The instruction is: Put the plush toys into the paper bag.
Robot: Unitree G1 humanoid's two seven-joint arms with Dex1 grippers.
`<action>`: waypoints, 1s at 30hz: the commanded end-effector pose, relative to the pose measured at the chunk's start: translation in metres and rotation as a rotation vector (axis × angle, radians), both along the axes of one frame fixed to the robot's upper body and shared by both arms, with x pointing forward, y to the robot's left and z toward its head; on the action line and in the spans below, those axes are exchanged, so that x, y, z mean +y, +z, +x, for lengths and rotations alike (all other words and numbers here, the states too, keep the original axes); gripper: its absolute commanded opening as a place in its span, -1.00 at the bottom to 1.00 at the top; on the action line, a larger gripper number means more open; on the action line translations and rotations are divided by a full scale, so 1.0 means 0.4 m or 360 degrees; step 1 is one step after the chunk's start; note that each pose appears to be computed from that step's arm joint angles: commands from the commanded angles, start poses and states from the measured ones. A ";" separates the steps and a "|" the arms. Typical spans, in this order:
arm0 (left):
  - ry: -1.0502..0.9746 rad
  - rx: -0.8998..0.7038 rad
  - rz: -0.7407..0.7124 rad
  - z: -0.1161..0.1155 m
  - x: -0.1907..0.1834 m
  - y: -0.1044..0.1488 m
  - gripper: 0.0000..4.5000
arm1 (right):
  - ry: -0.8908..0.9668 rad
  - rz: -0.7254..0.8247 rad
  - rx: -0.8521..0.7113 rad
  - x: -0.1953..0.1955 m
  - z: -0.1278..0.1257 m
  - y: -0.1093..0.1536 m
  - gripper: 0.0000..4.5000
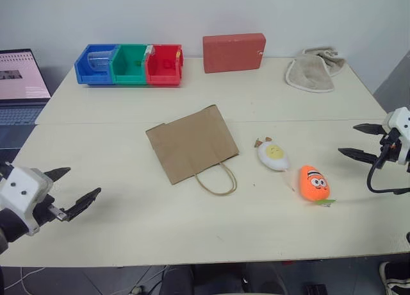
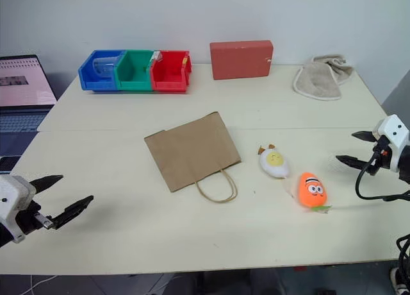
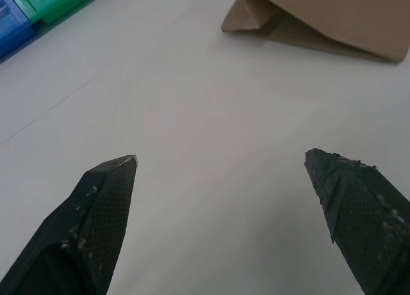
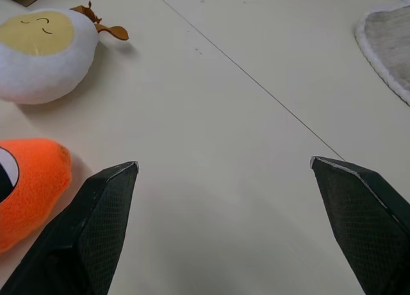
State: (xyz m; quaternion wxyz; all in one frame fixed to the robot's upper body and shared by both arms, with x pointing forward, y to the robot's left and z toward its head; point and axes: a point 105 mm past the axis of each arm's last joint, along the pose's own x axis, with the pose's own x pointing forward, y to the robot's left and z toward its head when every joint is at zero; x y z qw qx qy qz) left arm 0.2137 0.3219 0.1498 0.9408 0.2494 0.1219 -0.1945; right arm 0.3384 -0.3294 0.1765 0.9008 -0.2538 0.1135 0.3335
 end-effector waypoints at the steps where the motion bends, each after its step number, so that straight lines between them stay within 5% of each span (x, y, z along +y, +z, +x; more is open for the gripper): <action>1: -0.0045 -0.0087 0.0004 0.004 -0.011 0.025 0.99 | 0.0029 -0.0037 -0.0120 0.009 0.004 0.046 1.00; 12: -0.0162 -0.0028 -0.0040 0.008 -0.041 0.021 0.99 | 0.0065 -0.0037 -0.0162 0.021 -0.004 0.056 1.00; 20: -0.0750 0.0019 0.0018 0.028 -0.287 0.020 0.99 | 0.0411 -0.0036 -0.0163 0.159 -0.081 0.089 1.00; 30: -0.1212 -0.0026 0.0076 0.069 -0.484 -0.018 0.99 | 0.0654 0.0088 -0.0040 0.316 -0.166 0.067 1.00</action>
